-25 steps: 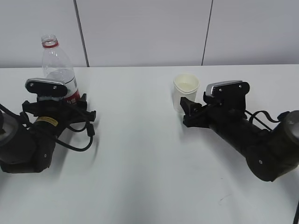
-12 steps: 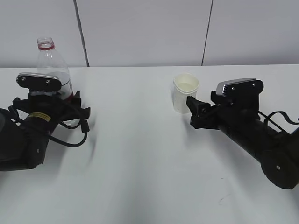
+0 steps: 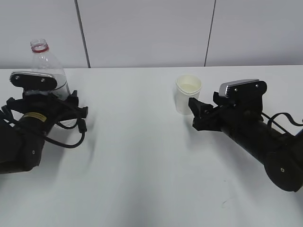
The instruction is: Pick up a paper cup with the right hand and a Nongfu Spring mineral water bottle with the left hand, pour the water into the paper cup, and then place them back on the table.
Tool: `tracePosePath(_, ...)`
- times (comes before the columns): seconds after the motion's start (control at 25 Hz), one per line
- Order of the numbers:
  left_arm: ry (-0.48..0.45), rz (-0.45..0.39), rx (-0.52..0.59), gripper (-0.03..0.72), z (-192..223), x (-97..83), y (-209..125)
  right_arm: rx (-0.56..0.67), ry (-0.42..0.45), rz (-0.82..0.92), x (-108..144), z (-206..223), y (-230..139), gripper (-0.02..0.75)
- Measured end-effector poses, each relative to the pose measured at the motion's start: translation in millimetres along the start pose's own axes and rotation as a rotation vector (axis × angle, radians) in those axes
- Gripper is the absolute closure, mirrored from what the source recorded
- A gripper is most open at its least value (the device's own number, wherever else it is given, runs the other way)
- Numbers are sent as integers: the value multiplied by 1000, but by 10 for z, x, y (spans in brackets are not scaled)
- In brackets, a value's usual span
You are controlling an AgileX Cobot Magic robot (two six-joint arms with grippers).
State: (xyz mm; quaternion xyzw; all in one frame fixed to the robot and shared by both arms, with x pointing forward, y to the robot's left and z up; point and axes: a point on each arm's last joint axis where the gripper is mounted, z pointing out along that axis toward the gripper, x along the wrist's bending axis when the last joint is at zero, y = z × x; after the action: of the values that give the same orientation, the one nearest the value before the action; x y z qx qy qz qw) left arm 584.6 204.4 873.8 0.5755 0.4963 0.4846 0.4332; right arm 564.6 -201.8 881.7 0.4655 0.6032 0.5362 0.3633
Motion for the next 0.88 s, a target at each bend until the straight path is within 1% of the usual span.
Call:
tracePosePath(0.48,-16,2,-35,186,-114,35,162,0,0,0,0,-3,-2,177)
tracePosePath(0.76,-20,7,-24,186,-326,99,222,0,0,0,0,-3,-2,177)
tracePosePath(0.88,-36,10,-24,186,-400,69,239,0,2,-1,1,-3,-2,177)
